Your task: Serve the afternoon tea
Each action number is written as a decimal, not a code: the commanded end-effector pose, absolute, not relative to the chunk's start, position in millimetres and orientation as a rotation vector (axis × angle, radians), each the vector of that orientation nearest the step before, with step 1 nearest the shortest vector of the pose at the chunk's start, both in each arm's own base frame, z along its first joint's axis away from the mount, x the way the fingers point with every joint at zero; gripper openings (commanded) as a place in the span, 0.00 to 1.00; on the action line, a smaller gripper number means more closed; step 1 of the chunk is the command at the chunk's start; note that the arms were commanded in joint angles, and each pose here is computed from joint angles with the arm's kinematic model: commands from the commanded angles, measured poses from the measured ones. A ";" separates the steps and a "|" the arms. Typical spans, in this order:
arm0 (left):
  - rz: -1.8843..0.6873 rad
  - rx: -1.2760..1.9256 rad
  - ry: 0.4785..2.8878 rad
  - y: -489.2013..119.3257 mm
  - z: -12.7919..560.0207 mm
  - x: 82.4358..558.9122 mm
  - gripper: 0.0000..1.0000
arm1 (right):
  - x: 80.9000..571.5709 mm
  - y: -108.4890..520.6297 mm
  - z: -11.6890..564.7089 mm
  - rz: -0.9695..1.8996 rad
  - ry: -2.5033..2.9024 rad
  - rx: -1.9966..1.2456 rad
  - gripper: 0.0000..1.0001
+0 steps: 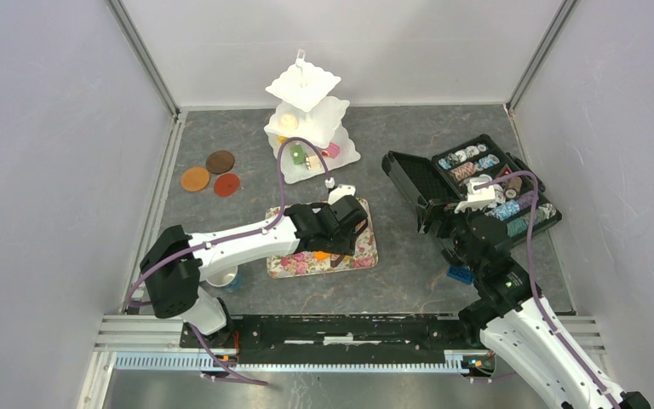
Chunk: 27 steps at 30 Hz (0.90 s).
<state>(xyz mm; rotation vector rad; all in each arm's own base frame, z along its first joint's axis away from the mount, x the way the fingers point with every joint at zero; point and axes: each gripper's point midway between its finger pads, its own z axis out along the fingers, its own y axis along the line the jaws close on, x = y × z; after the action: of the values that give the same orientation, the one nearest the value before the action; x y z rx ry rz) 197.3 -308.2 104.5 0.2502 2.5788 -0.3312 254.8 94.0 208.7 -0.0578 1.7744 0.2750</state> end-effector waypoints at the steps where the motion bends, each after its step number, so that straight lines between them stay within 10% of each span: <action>1: -0.346 0.271 2.489 -310.6 132.8 208.4 0.38 | 257.7 96.3 212.9 0.284 1.751 -0.055 0.98; 27: -0.189 0.397 2.233 -320.9 232.6 261.0 0.29 | 261.4 93.6 226.6 0.266 1.727 -0.040 0.98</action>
<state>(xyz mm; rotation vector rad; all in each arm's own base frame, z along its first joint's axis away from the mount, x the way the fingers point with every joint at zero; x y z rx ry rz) 232.4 -314.8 186.9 0.3404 2.3825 -0.2736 257.4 94.7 200.9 -0.0625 1.8025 0.2609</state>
